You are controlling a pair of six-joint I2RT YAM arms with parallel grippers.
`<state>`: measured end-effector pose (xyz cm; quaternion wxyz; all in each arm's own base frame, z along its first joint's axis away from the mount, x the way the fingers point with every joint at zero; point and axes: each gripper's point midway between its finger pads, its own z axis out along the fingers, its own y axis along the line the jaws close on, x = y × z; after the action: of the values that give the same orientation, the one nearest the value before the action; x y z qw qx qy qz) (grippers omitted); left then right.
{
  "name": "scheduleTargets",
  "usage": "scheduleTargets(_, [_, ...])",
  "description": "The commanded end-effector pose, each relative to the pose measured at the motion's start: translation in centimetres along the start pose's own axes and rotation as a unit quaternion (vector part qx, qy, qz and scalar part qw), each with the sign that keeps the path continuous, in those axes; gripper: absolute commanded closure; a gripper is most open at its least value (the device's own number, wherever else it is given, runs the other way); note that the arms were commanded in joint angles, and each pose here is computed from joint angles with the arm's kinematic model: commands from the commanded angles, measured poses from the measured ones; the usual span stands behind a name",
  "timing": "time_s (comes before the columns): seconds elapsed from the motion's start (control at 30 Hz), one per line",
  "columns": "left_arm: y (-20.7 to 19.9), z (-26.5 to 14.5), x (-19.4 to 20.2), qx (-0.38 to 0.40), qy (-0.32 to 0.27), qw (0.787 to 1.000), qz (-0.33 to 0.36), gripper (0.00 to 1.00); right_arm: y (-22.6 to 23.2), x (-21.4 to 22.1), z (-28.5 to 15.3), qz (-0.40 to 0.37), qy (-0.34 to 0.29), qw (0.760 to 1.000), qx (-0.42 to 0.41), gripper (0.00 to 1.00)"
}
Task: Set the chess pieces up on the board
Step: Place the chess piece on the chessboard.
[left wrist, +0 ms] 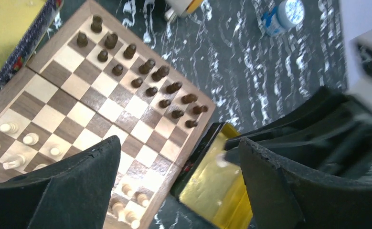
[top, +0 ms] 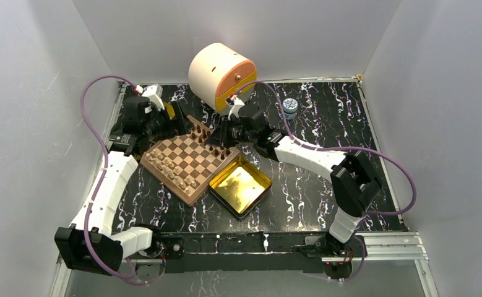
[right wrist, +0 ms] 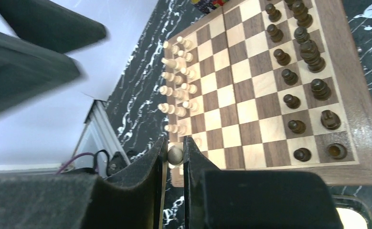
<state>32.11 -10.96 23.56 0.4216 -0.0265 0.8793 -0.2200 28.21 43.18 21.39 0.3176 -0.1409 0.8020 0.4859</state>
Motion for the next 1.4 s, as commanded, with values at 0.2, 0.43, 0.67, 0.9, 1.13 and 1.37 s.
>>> scheduleTargets(0.2, [-3.0, -3.8, -6.9, -0.001, -0.079, 0.993, -0.085, 0.1, -0.5, 1.6, 3.6, -0.15, 0.001, 0.989, 0.012, 0.85])
scheduleTargets(0.43, [1.2, -1.4, -5.4, -0.092, -0.07, 0.988, -0.105, 0.07, 0.6, 4.8, 6.2, -0.233, 0.005, 0.972, -0.014, 0.86])
scheduleTargets(0.67, [4.4, -1.1, -7.5, -0.166, -0.125, 0.967, -0.146, 0.08, 0.4, 5.7, 9.1, -0.31, -0.011, 0.951, -0.005, 0.85])
scheduleTargets(0.9, [4.6, 0.4, -6.3, -0.107, -0.046, 0.977, -0.179, 0.13, -1.3, 6.5, 10.4, -0.356, -0.027, 0.934, 0.022, 0.84])
scheduleTargets(1.13, [4.0, 0.8, -4.5, -0.06, -0.001, 0.989, -0.138, 0.23, -2.2, 7.2, 10.6, -0.381, -0.024, 0.924, 0.031, 0.78])
scheduleTargets(1.37, [4.8, 0.5, -2.5, -0.072, 0.019, 0.99, -0.117, 0.31, -2.8, 8.0, 11.1, -0.383, -0.013, 0.923, 0.031, 0.78])
